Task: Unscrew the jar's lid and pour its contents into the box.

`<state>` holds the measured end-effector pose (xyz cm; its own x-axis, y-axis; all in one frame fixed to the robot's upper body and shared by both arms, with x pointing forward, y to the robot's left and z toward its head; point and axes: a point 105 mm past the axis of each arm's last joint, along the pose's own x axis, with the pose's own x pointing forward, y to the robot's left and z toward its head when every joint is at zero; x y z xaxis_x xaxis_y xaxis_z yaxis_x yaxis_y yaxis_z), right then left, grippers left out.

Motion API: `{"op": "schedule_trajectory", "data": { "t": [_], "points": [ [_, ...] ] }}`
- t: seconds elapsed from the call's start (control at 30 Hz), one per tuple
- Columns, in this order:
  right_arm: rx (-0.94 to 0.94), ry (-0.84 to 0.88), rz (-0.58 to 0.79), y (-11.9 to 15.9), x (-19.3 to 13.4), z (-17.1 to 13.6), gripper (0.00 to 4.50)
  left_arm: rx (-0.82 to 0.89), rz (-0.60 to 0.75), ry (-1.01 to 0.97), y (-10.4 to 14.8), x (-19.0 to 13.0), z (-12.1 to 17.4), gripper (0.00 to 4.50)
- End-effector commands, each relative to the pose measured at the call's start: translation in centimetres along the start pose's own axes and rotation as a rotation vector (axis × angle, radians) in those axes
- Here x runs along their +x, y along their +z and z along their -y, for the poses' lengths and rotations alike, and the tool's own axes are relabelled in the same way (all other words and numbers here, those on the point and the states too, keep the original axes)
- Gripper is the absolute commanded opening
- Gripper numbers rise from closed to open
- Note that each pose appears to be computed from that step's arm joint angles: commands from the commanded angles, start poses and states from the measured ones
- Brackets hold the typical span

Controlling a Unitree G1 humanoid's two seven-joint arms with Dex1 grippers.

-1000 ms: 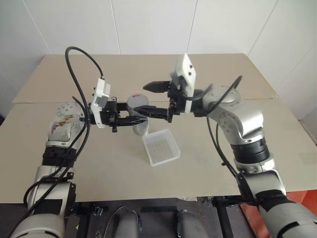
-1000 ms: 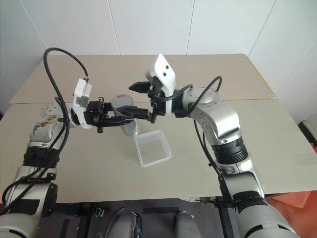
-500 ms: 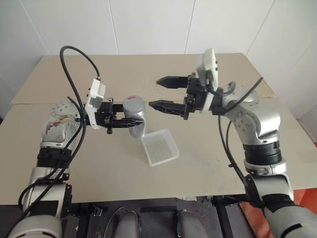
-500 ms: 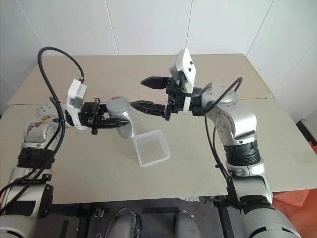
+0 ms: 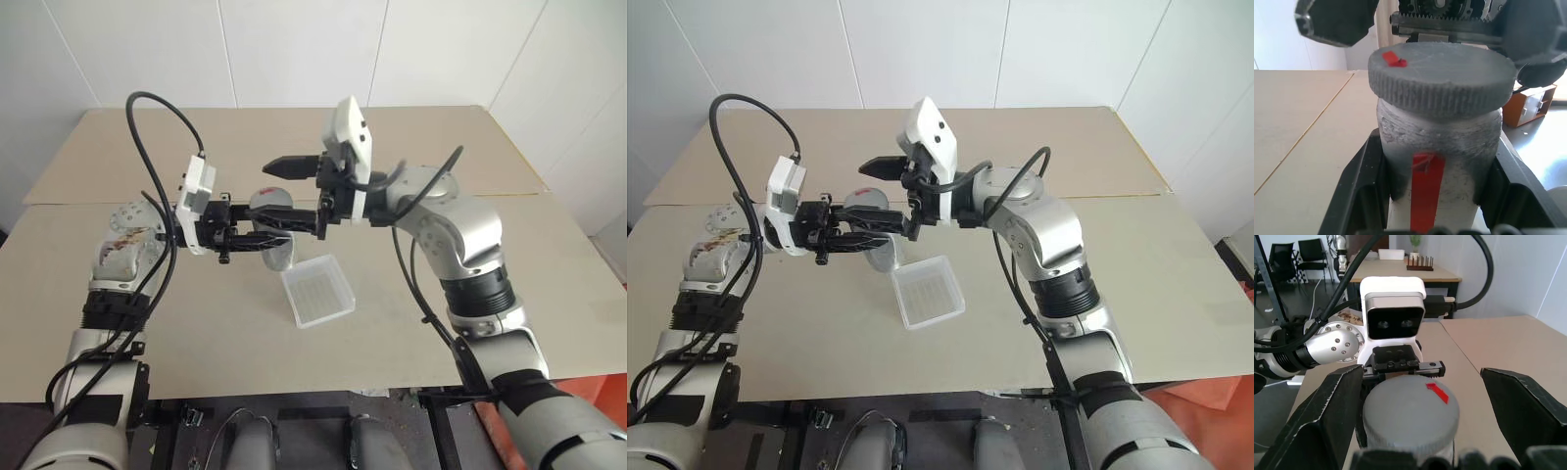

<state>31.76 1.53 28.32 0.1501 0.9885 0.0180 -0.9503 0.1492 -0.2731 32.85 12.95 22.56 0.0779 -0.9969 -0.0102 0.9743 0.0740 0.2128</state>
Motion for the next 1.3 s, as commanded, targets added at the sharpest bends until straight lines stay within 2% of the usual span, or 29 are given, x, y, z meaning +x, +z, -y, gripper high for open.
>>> {"op": "schedule_trajectory", "data": {
  "t": [0.03,0.37,0.97,1.3],
  "points": [
    [-0.064,0.011,0.036,1.4,0.4,-0.2,4.45,0.058,0.022,-0.009,1.6,0.0,0.0,1.95],
    [-0.058,-0.004,0.029,0.8,0.7,0.2,4.45,0.061,0.013,-0.007,1.7,-0.2,0.0,1.95],
    [-0.056,-0.091,0.012,0.4,-3.1,1.4,4.45,0.053,0.001,-0.014,1.6,-0.8,0.3,1.95],
    [-0.063,-0.078,0.021,0.6,-4.2,0.8,4.45,0.051,-0.004,-0.015,1.6,-0.9,0.2,1.95]
  ]
}}
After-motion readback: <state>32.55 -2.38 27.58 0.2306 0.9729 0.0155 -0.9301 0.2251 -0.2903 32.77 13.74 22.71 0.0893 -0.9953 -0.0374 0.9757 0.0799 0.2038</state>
